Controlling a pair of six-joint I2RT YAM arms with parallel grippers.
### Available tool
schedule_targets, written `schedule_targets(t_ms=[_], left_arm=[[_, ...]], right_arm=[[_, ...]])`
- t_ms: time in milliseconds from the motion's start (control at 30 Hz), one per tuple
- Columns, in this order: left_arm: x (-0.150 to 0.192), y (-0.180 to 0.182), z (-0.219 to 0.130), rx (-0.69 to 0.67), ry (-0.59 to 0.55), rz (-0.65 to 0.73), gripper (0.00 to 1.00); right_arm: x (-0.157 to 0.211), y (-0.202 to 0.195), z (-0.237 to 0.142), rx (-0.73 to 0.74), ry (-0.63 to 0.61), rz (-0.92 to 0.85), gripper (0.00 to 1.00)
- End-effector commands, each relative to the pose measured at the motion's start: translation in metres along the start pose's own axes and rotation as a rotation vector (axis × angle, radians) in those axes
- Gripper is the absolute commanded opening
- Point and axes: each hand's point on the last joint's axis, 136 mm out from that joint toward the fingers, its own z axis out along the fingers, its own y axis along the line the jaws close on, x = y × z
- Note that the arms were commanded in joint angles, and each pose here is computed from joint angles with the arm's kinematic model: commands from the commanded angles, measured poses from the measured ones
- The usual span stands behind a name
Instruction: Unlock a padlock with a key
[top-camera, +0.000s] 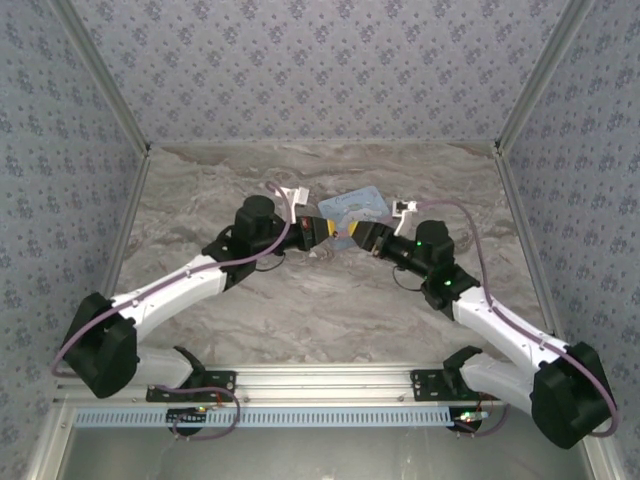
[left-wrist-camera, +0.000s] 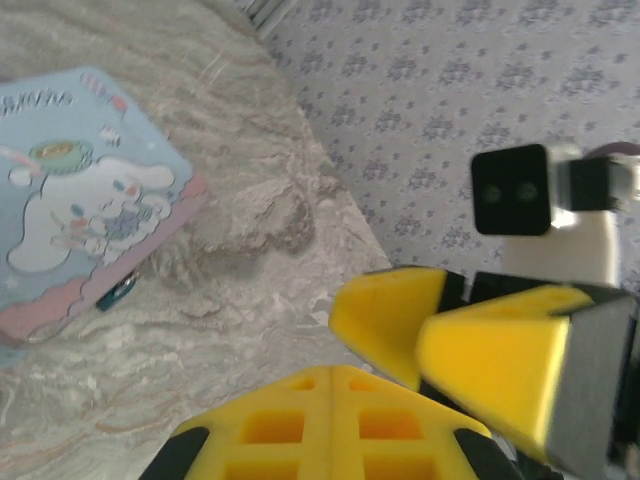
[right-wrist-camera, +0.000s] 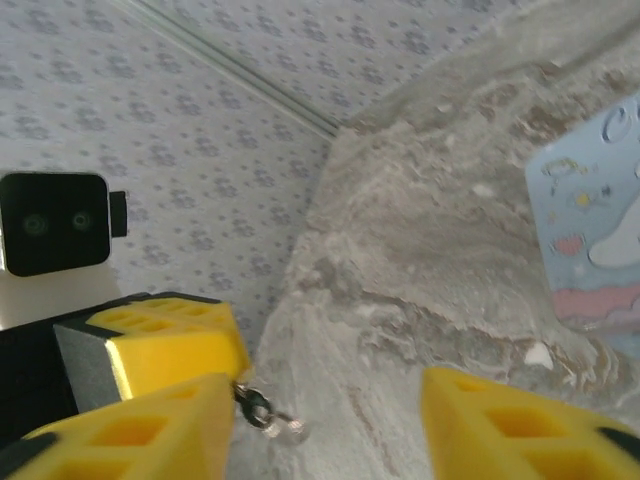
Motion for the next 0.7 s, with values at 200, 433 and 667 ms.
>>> schedule_targets(t_ms=[200,433,667], left_arm=[[-0.029,-0.069,-0.035,0.200,0.017,0.274,0.00],[-0.027,-0.081,-0.039,0.248,0.035,0.301,0.00],[-0.027,-0.079,-0.038,0.247,0.031,0.288,0.00]], right_arm=[[-0.008,0.080,-0.019,-0.368,0.082,-0.239,0.70],[0.002,0.105,-0.009,-0.443,0.148,-0.293,0.65],[0.010,0.108,0.000,-0.459,0.188,-0.289,0.53]])
